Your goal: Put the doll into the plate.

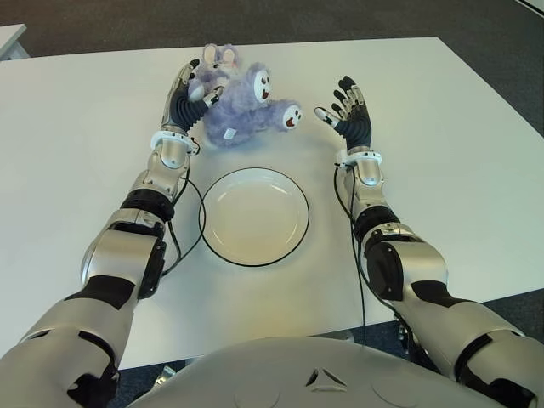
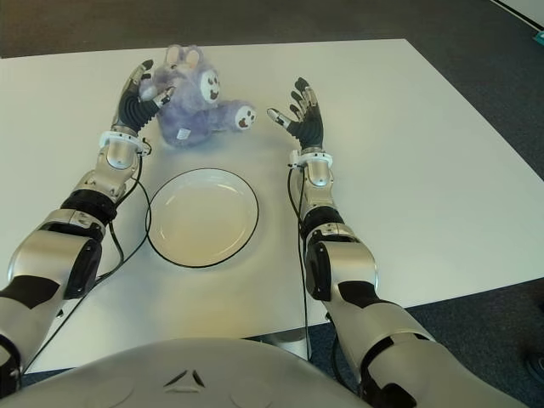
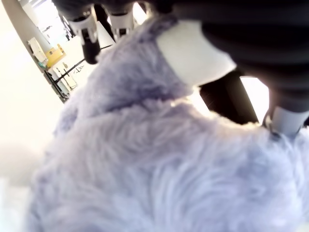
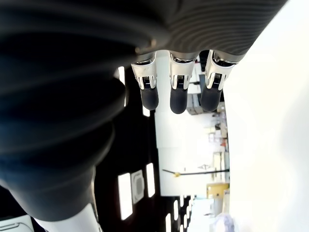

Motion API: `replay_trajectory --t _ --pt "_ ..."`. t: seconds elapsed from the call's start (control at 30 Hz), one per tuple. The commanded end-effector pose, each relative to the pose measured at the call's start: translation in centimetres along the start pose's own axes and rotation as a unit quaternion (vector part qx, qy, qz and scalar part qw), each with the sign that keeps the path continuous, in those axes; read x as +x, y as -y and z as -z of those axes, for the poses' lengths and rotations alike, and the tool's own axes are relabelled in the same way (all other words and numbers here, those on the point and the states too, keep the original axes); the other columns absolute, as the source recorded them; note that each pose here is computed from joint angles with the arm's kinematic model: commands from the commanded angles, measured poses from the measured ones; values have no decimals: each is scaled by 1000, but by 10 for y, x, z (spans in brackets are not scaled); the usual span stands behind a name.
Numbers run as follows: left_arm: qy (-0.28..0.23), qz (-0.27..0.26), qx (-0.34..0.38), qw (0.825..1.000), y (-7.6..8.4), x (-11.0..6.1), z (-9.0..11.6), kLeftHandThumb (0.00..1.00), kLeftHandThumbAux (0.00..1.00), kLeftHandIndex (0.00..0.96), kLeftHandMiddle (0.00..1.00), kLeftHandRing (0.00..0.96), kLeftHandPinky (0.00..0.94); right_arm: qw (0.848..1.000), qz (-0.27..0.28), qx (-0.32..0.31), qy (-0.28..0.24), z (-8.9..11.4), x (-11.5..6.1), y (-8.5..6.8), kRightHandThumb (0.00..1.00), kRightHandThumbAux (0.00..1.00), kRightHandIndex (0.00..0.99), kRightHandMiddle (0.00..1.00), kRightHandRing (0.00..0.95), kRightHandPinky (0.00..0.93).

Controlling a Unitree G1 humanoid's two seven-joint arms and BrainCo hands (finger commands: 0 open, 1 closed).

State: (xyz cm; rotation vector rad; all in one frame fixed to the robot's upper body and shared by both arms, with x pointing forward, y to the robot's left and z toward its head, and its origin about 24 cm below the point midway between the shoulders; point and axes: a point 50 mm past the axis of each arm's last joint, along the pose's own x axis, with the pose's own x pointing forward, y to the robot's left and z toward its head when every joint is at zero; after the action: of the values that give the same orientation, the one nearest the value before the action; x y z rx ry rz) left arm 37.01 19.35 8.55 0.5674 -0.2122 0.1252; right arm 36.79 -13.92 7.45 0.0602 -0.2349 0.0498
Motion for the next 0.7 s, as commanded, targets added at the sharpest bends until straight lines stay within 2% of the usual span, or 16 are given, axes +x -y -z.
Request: replay_trajectory --t 0.03,0.53,0.7 --pt "-16 -1 -11 1000 6 0 2 252 486 0 67 95 134 999 18 17 -48 29 -25 5 115 845 70 75 75 89" --pt "-26 -2 -32 999 13 0 1 280 485 0 55 93 149 999 20 23 -40 27 -25 4 143 848 75 77 74 87" --pt "-27 -1 -39 999 16 1 -1 258 456 0 52 91 137 999 20 22 -38 27 -25 4 148 845 76 76 71 83"
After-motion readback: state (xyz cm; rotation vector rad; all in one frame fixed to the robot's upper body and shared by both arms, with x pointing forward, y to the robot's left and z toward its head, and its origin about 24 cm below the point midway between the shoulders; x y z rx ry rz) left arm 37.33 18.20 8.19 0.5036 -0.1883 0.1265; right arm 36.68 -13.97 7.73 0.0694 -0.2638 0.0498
